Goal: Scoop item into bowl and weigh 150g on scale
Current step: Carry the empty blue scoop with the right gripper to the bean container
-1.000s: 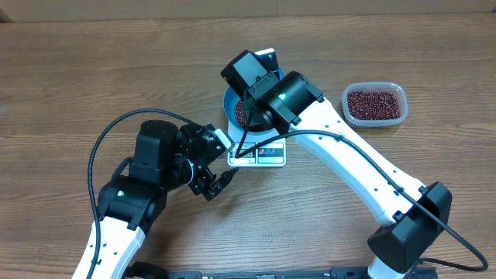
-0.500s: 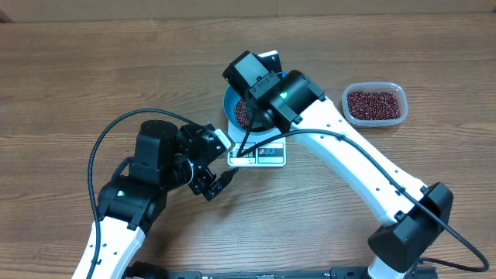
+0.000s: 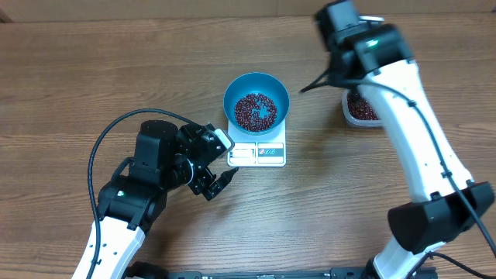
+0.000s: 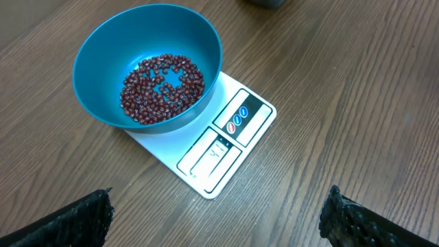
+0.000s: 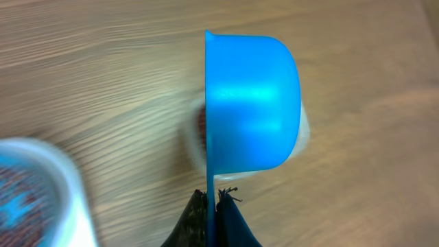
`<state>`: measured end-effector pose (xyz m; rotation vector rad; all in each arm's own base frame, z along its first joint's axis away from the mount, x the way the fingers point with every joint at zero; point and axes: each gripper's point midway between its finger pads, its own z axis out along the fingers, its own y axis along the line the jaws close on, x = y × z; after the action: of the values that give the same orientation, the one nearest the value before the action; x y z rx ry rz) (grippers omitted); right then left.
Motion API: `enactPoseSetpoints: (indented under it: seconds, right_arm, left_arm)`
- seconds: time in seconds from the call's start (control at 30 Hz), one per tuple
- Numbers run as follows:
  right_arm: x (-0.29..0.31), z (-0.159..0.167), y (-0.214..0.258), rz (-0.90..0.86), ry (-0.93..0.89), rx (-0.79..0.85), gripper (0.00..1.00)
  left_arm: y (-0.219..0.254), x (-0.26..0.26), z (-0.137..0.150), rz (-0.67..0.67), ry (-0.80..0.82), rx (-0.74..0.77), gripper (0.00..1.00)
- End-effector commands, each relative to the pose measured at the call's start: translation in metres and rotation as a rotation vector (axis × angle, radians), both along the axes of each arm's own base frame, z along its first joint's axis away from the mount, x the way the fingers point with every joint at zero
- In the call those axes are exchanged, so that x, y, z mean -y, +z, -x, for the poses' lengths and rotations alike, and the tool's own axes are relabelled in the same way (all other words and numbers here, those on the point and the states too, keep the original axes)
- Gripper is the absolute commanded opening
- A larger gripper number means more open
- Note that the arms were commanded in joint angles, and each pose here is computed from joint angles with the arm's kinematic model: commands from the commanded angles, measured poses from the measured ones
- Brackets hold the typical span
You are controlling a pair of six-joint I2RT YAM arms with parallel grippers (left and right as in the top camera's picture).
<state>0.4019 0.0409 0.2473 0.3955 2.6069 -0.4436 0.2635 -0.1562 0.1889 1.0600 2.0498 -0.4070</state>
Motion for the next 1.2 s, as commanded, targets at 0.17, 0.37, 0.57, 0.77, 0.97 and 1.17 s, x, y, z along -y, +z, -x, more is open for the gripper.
enactPoseSetpoints:
  seconds: [0.17, 0.37, 0.57, 0.77, 0.97, 1.17]
  right_arm:
    - [0.047, 0.007, 0.01, -0.033, -0.075, -0.014, 0.04]
    - [0.058, 0.002, -0.009, -0.021, -0.099, -0.067, 0.04]
    - [0.057, 0.0, -0.038, -0.002, -0.1, -0.163, 0.04]
    - [0.057, 0.001, -0.063, 0.018, -0.102, -0.257, 0.04]
    - [0.058, 0.005, -0.074, 0.028, -0.102, -0.309, 0.04]
    - [0.062, 0.008, -0.089, 0.065, -0.107, -0.377, 0.04]
  left_arm:
    - [-0.002, 0.0, 0.001, 0.012, -0.001, -0.013, 1.0]
    - [-0.002, 0.0, 0.001, 0.012, -0.001, -0.013, 1.0]
    - [-0.002, 0.0, 0.001, 0.011, -0.001, -0.015, 1.0]
    - [-0.002, 0.0, 0.001, 0.011, -0.001, -0.015, 1.0]
    - [-0.002, 0.0, 0.001, 0.011, -0.001, -0.015, 1.0]
    - [-0.002, 0.0, 0.001, 0.011, -0.001, -0.015, 1.0]
